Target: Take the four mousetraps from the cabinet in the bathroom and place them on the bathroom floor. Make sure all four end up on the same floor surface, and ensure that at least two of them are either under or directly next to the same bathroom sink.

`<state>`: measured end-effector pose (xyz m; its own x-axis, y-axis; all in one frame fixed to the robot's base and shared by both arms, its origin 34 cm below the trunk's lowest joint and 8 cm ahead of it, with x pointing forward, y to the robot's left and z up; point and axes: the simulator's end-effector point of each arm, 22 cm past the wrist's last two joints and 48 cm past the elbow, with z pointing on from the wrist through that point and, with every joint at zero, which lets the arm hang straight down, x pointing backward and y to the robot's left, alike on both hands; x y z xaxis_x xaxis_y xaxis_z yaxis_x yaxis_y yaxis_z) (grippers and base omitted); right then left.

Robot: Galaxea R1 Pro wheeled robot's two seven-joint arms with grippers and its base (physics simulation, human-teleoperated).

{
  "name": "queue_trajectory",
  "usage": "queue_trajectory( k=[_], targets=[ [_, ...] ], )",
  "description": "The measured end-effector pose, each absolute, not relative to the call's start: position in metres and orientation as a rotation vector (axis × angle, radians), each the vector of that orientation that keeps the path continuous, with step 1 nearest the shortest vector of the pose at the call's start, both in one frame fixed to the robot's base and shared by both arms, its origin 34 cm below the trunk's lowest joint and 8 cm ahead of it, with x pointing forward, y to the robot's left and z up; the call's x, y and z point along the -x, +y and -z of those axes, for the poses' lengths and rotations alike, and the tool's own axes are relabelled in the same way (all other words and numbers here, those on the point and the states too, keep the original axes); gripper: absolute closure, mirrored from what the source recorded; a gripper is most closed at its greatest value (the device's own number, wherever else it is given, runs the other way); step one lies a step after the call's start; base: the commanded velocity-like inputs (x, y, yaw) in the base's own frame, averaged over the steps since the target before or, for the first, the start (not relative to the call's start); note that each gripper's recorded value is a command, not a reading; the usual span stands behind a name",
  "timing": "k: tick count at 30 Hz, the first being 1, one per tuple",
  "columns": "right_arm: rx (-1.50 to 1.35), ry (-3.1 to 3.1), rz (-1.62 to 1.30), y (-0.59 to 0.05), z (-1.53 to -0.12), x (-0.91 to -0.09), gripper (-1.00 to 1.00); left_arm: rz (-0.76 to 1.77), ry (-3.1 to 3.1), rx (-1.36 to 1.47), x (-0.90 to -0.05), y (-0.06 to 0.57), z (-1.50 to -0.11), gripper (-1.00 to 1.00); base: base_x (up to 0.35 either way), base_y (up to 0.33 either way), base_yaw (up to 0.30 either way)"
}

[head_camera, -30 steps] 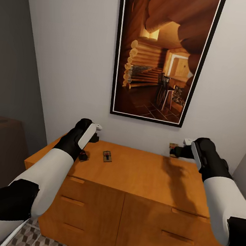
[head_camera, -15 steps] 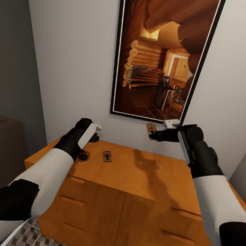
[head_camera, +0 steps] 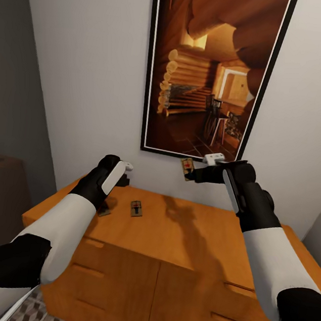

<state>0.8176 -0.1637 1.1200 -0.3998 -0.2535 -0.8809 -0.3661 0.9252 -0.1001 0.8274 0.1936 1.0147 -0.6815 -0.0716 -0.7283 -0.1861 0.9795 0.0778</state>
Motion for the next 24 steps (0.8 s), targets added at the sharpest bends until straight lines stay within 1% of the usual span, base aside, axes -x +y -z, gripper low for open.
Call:
queue_trajectory(
  k=[10, 24],
  targets=[
    [0.521, 2.012, -0.122, -0.137, -1.11, -0.813, 1.0, -0.185, 2.345, 0.176, -0.825, 0.193, -1.005, -1.0, 0.025, -0.009, 0.0],
    [0.53, 2.014, -0.133, -0.13, -1.109, -0.812, 1.0, -0.193, 2.445, 0.166, -0.815, 0.191, -0.966, -1.0, 0.001, 0.0, 0.0]
  ],
)
